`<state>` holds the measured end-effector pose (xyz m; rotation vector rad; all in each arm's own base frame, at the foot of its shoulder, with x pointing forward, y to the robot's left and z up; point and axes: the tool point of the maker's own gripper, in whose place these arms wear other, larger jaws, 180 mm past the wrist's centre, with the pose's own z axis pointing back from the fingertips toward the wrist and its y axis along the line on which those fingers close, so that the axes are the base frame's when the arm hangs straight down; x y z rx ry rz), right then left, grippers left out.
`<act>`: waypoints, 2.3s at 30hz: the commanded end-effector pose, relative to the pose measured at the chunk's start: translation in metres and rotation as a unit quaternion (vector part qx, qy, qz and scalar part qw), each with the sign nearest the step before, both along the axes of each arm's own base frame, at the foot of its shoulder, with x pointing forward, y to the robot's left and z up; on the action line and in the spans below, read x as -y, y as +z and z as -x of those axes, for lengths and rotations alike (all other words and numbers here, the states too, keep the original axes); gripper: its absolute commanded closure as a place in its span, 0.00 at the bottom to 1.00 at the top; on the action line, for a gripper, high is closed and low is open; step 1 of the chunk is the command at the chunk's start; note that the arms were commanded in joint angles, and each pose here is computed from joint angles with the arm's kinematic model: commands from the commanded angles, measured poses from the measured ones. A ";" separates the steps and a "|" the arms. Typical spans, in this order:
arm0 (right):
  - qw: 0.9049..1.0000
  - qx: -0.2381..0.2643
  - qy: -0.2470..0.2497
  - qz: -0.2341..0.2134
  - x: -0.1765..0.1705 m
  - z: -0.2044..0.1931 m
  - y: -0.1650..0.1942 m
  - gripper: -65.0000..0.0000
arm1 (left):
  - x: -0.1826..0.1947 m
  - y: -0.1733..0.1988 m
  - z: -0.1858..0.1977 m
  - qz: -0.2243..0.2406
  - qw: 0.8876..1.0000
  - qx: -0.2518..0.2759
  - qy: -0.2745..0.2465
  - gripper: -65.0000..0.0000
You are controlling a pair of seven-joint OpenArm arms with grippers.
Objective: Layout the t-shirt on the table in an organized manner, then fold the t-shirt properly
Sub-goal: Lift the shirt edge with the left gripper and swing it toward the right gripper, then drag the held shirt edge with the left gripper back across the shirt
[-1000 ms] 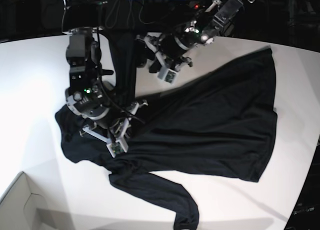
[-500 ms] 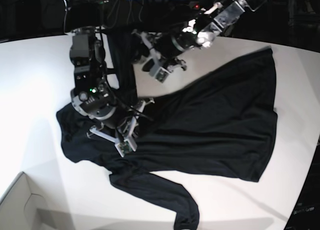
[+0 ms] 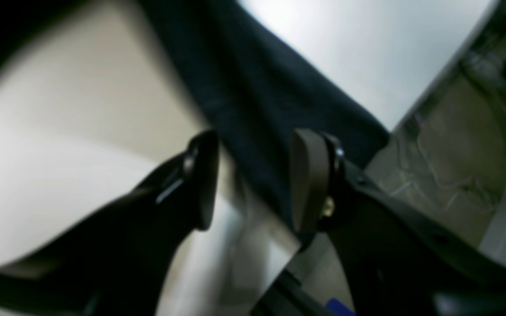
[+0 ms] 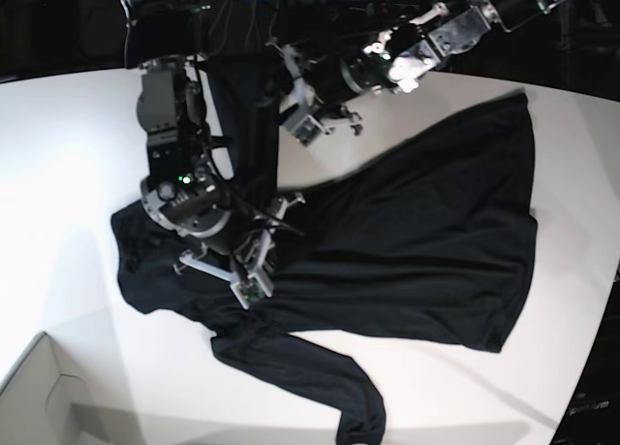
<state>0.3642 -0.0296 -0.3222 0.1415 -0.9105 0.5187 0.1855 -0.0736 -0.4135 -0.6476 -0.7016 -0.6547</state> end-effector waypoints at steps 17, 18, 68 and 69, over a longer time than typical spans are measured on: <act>0.999 0.034 0.001 -0.013 -0.002 -0.011 0.021 1.00 | 0.012 -0.012 -0.003 -0.001 1.000 -0.009 0.002 0.64; 0.999 0.034 0.001 -0.013 -0.002 -0.011 0.021 1.00 | 0.012 -0.012 -0.003 -0.001 1.000 -0.009 0.002 0.69; 0.999 0.029 -0.029 0.019 0.041 -0.021 0.013 1.00 | -0.176 0.110 -0.133 0.012 0.946 0.166 0.276 0.58; 0.999 0.029 -0.029 0.019 0.041 -0.021 0.013 1.00 | -0.173 0.111 -0.125 0.015 0.948 0.163 0.272 0.53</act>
